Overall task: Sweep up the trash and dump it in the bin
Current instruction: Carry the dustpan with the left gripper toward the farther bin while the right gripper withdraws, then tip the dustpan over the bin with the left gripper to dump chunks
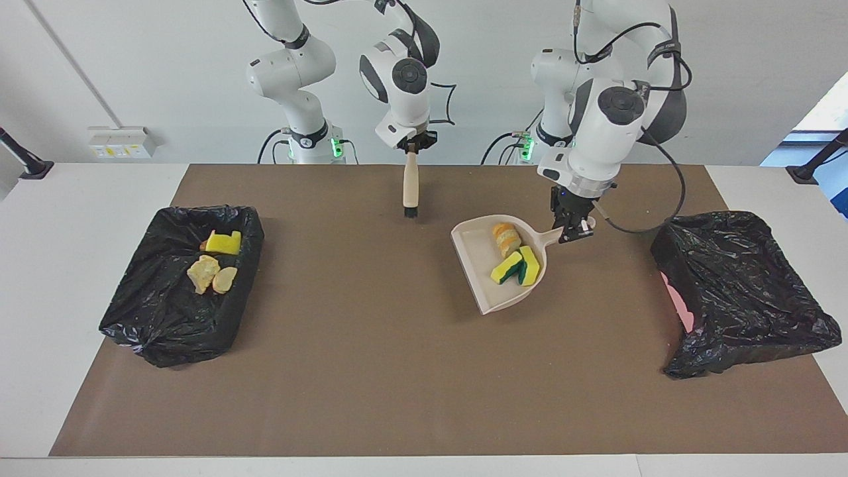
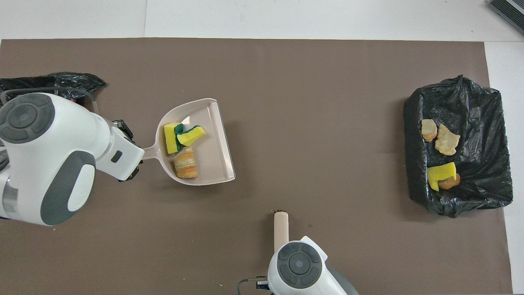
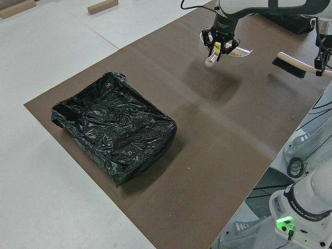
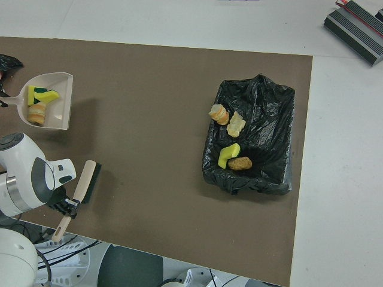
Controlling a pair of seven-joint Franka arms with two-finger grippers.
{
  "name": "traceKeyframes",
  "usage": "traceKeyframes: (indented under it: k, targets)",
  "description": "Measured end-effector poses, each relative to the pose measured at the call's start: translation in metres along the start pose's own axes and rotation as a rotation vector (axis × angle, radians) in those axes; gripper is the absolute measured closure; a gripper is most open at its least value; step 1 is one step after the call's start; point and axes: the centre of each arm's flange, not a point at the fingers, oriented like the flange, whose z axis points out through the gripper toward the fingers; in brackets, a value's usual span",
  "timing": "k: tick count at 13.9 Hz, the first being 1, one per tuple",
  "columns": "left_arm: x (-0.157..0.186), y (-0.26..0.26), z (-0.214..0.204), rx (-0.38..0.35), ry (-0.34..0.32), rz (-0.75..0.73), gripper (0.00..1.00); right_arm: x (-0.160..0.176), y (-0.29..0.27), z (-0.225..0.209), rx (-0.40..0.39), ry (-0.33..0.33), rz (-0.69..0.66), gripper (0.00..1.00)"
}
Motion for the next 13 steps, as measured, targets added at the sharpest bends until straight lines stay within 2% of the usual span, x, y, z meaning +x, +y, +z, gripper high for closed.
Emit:
traceKeyframes:
  k: [5,8,9,10,13]
  targets:
    - [-0.101,-0.022,-0.032,0.049,0.012,0.033,0.68,0.001,0.004,0.027,0.000,0.023,0.003,0.74]
    - [-0.174,-0.030,-0.044,0.073,0.007,0.009,0.68,0.002,0.003,0.031,0.006,0.035,0.001,0.74]
    - [-0.203,-0.032,-0.047,0.081,0.004,-0.009,0.68,0.002,0.003,0.032,0.006,0.035,0.001,0.74]
    - [-0.234,-0.033,-0.051,0.090,0.002,-0.040,0.68,0.004,0.003,0.033,0.005,0.032,0.003,0.67]
    - [-0.313,-0.031,-0.069,0.130,-0.010,-0.162,0.68,0.007,0.004,0.039,-0.002,0.020,0.006,0.65]
